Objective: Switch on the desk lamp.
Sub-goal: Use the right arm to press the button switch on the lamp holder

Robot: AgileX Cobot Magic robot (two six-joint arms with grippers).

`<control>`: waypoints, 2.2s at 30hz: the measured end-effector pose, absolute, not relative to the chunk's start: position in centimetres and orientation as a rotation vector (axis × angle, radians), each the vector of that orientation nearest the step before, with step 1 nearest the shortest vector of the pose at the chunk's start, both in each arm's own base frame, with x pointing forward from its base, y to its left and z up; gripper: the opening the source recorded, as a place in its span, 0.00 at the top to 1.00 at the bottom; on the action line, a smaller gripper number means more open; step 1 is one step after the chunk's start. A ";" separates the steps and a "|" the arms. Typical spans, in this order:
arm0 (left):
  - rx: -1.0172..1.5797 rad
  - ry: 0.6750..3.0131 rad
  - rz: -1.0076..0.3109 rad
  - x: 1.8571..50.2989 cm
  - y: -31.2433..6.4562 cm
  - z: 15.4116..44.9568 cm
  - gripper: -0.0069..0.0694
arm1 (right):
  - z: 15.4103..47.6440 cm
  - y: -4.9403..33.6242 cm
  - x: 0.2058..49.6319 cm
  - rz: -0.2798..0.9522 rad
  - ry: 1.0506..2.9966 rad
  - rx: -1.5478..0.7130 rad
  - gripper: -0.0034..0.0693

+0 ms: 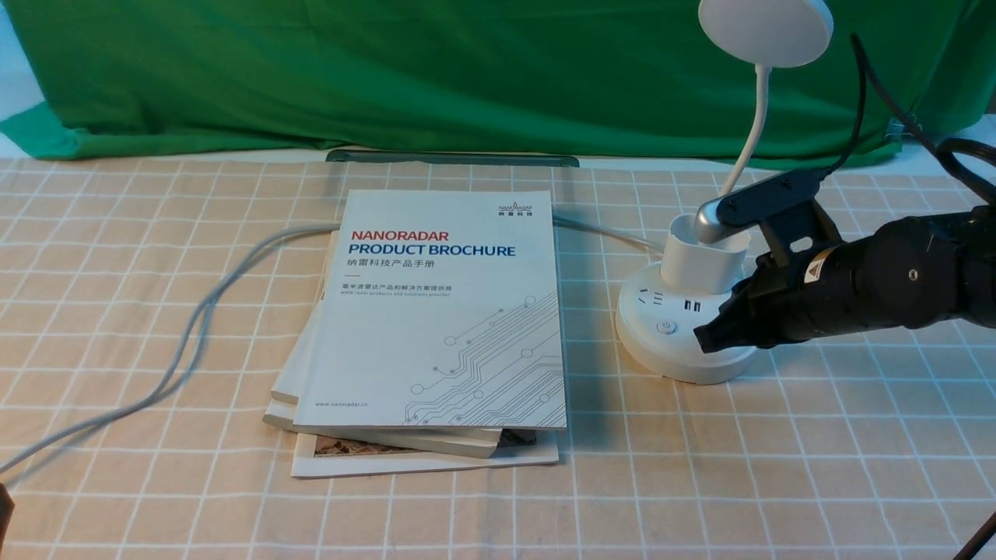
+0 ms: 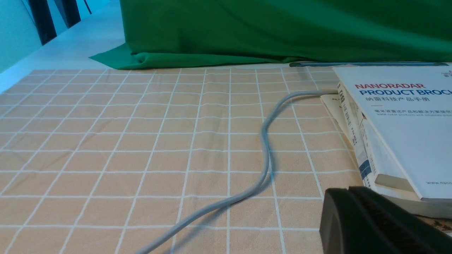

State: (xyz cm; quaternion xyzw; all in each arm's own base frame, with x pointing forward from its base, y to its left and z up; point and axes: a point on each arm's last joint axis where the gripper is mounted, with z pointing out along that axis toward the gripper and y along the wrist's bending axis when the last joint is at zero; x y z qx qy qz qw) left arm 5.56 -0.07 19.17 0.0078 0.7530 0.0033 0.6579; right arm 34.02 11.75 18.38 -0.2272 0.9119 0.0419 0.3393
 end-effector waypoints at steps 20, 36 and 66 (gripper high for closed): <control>0.018 1.705 0.008 5.6 -0.1 19.2 0.88 | 17.0 12.6 34.1 0.116 2.393 -0.617 0.91; 0.018 1.705 0.008 5.6 -0.1 19.2 0.88 | 17.1 11.9 34.4 0.108 2.390 -0.587 0.91; 0.018 1.705 0.008 5.6 -0.1 19.2 0.88 | 15.5 13.8 34.8 0.119 2.357 -0.634 0.92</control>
